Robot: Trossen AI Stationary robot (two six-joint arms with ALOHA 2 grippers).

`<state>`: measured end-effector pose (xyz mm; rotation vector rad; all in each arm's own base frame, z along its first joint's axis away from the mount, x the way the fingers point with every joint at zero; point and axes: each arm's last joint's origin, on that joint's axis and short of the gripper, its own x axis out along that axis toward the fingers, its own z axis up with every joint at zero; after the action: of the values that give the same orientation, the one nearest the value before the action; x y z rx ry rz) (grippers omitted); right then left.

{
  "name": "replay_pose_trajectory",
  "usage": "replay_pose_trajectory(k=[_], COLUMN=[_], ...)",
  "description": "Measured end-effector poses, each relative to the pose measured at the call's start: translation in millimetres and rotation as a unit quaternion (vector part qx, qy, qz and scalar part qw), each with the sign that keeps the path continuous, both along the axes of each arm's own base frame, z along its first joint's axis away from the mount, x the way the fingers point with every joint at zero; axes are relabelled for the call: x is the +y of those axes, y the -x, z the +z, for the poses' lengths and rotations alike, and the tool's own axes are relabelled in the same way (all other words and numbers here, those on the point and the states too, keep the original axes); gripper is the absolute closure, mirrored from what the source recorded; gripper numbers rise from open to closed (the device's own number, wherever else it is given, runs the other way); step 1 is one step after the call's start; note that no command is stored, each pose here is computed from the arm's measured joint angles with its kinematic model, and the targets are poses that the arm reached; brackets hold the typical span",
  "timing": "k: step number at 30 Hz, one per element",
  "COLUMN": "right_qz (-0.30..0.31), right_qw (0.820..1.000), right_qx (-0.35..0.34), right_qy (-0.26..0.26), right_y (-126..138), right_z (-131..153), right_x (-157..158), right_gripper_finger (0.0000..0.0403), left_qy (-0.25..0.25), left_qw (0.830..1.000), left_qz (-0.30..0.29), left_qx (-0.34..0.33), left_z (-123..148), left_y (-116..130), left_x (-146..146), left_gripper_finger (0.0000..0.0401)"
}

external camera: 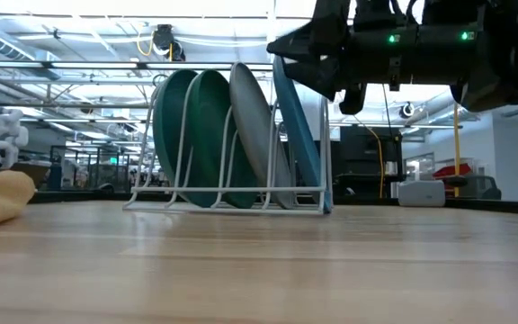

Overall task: Sort dishes
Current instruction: Put the blue plate in the white dish rack, then return to home position

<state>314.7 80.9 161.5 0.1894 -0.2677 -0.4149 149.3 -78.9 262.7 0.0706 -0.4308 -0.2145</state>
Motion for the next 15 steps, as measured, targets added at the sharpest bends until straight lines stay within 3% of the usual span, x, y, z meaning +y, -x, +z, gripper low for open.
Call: replay_pose_trajectory(k=[6, 15], right_qz=[0.000, 0.019], right_qw=[0.999, 0.996], right_qx=[-0.006, 0.002], right_qy=[0.034, 0.088], right_y=[-3.1, 15.8], right_z=[14.3, 50.5], right_x=[9.7, 35.1], right_gripper_finger=[0.0191, 0.0194], left_qy=[0.001, -0.011], left_qw=[1.000, 1.000], left_qz=[0.000, 0.002], left_qx=[0.000, 0.024], left_z=[0.0, -4.7], left_y=[0.0, -1.8], left_x=[0.0, -0.9], left_gripper_finger=[0.0184, 0.0184])
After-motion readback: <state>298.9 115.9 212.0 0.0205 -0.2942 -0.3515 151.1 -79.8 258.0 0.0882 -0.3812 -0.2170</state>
